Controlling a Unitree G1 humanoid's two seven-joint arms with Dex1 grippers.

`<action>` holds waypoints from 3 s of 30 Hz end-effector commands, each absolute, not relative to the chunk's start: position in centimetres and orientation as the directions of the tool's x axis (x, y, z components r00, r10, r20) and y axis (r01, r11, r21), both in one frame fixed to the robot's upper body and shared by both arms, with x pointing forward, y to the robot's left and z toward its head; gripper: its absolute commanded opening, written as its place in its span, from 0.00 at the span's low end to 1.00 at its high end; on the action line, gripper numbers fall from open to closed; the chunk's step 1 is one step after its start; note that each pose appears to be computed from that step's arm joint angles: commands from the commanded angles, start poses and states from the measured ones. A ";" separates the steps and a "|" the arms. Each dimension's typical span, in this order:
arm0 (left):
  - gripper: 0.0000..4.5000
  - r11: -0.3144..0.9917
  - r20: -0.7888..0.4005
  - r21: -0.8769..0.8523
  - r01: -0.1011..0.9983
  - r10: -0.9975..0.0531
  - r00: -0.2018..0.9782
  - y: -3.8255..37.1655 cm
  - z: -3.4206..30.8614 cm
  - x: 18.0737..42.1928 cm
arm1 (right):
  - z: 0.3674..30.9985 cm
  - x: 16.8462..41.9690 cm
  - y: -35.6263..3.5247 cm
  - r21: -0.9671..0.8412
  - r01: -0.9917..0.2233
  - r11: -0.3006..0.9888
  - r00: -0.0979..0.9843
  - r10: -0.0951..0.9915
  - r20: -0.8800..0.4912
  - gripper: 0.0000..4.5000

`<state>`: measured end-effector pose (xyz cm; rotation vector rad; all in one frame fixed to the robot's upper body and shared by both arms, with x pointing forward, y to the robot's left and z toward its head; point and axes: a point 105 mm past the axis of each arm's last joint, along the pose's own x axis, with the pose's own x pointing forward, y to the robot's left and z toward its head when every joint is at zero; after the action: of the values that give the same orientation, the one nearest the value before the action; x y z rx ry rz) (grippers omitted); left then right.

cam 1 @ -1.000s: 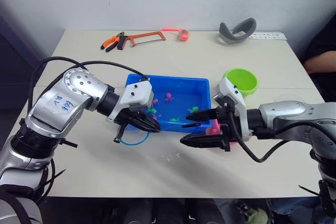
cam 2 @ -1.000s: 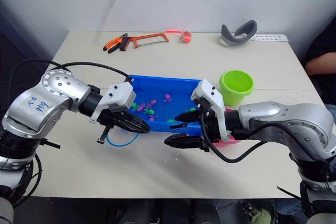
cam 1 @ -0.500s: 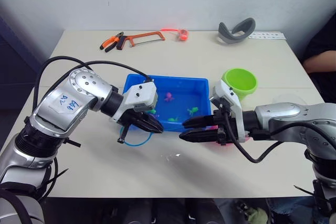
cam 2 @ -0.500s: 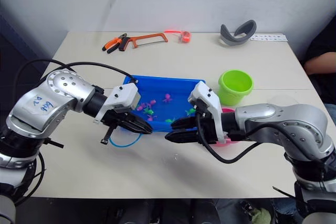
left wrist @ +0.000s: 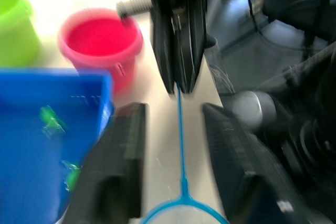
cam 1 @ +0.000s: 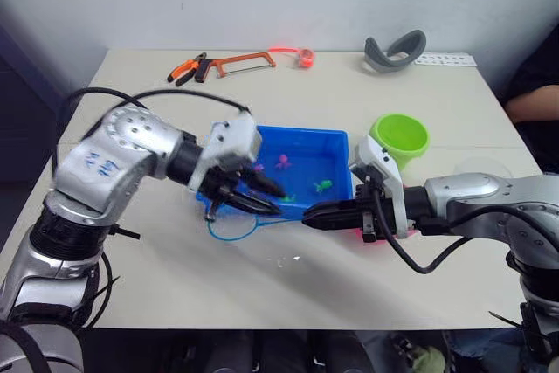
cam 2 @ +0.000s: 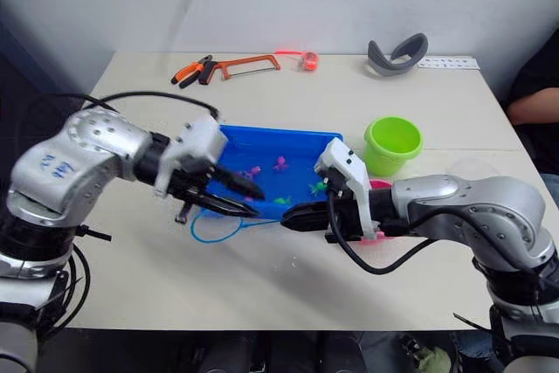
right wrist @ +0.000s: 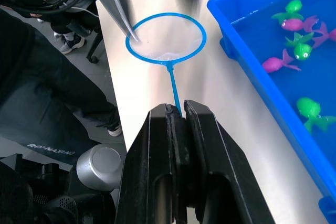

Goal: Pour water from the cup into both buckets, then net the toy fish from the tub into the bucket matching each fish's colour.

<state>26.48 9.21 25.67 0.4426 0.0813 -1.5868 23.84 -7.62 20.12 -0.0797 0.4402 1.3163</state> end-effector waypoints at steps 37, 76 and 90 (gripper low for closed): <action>0.99 0.564 -0.053 0.269 0.781 -0.801 0.597 20.3 20.1 30.4 | 19.5 36.3 -15.2 -0.514 -0.699 0.496 0.714 0.515 -0.474 0.00; 0.99 0.260 0.006 0.273 0.926 -0.963 0.268 11.5 21.9 29.7 | 22.9 26.7 -19.5 -0.242 -0.691 0.681 0.715 0.694 -0.091 0.00; 0.99 0.110 -0.004 0.224 0.968 -0.993 0.114 8.6 21.0 29.5 | 19.6 21.3 -26.2 -0.510 -0.460 0.727 0.872 0.479 -0.104 0.00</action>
<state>29.72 9.52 20.76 0.2029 -0.1406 -1.3956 23.17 -24.16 19.63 -0.3282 0.0552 0.6245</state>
